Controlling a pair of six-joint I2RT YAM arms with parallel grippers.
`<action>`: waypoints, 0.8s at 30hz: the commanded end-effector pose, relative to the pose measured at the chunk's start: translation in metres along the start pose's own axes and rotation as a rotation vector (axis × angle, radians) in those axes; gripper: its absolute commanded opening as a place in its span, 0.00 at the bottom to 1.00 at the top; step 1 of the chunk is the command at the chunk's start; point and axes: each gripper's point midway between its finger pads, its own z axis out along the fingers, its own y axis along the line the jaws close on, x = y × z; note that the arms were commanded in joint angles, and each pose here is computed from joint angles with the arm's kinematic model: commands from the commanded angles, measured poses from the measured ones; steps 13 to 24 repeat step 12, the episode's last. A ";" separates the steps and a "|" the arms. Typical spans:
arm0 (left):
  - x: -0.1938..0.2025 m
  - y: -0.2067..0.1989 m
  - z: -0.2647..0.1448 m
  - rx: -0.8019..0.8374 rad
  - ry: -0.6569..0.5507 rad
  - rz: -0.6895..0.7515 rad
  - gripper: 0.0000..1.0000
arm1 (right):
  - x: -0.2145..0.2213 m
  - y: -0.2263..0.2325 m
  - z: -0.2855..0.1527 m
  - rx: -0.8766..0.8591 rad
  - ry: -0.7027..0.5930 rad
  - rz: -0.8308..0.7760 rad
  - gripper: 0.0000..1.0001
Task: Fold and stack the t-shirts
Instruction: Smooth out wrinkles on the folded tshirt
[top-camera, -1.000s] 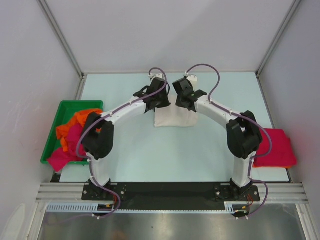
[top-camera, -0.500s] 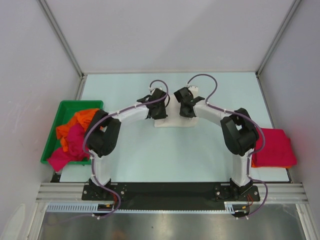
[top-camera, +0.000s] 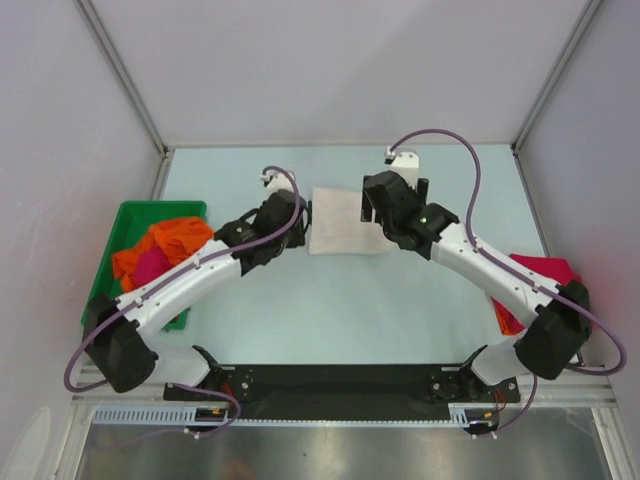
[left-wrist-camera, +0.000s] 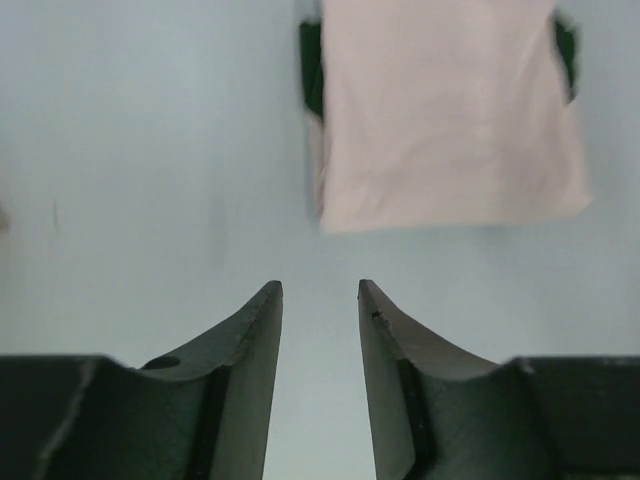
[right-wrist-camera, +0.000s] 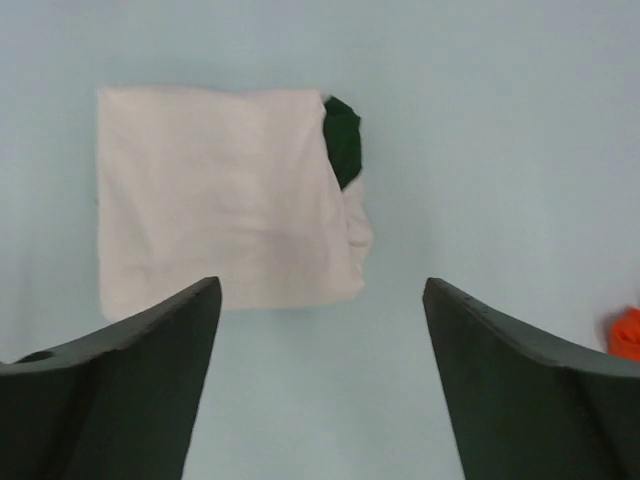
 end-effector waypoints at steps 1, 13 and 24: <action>0.050 0.043 -0.027 -0.109 0.071 0.062 0.45 | 0.039 -0.038 -0.017 0.101 0.054 -0.100 0.93; 0.074 0.071 -0.068 -0.138 0.048 0.059 0.46 | 0.070 -0.022 -0.050 0.054 0.059 -0.127 1.00; 0.074 0.071 -0.068 -0.138 0.048 0.059 0.46 | 0.070 -0.022 -0.050 0.054 0.059 -0.127 1.00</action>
